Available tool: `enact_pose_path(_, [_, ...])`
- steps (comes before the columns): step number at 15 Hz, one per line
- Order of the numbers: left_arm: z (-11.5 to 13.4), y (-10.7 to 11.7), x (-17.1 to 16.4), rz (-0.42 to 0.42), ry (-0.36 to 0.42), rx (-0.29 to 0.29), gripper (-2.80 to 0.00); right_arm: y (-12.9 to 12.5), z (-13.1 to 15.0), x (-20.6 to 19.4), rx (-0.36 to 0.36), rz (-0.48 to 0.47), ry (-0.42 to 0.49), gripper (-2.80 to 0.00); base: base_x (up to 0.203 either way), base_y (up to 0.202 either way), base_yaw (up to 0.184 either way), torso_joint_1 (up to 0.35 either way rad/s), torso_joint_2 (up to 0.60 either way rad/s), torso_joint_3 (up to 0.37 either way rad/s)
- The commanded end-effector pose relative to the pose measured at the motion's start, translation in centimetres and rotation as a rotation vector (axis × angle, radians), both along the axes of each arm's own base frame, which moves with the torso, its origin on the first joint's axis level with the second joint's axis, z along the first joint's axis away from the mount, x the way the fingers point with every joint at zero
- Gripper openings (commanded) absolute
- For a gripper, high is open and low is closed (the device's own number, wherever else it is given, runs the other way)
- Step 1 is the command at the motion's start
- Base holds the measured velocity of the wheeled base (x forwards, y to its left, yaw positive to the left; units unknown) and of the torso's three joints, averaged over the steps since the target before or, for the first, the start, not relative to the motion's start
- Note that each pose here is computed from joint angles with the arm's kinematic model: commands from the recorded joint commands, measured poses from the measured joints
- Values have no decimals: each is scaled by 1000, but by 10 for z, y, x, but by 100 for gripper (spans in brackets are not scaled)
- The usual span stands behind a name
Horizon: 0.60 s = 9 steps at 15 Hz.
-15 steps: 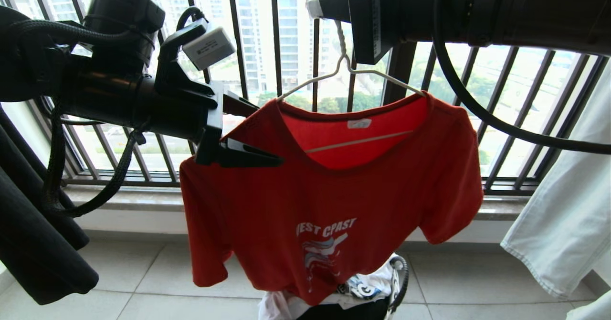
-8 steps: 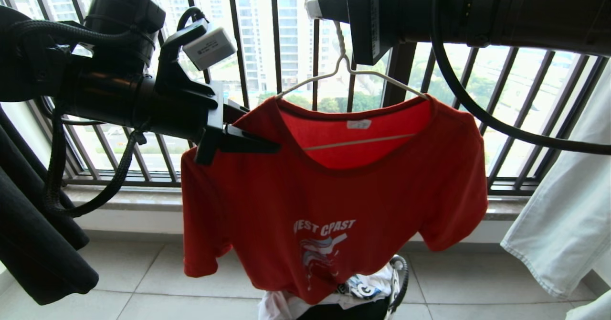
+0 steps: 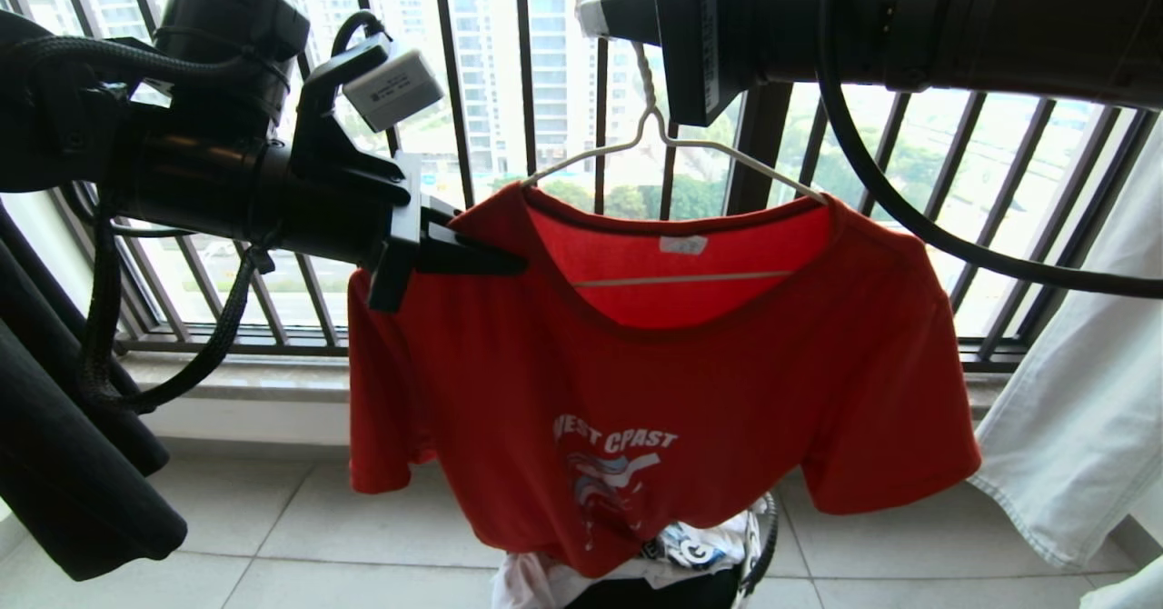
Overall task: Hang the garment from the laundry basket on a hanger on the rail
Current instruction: Hang the clothes rack on the clothesline
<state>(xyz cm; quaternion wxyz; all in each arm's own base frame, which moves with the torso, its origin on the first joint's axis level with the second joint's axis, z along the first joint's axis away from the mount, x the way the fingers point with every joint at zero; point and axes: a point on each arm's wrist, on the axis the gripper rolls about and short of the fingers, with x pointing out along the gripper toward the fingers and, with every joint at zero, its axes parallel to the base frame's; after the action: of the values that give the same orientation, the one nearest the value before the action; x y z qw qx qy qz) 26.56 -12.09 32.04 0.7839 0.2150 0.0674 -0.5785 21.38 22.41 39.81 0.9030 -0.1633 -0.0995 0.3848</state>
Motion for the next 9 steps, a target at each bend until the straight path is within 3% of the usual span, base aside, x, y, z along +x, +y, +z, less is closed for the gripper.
enact_pose_path(1, [3,1,-3,-7,-9,-4,-280,1,-1,1,-5,-2,2,-280,0,0,0,0,0,0])
enact_pose_path(4, [3,1,-4,-7,-11,-4,-280,1,-2,2,-6,-4,3,-280,0,0,0,0,0,0])
enact_pose_path(5, [3,1,-4,-6,-11,-5,-280,1,-2,1,-6,-3,3,0,0,0,0,0,0,0])
enact_pose_path(9, [4,2,-5,-5,-14,-6,-280,1,-3,2,-9,-6,8,0,0,0,0,0,0,0])
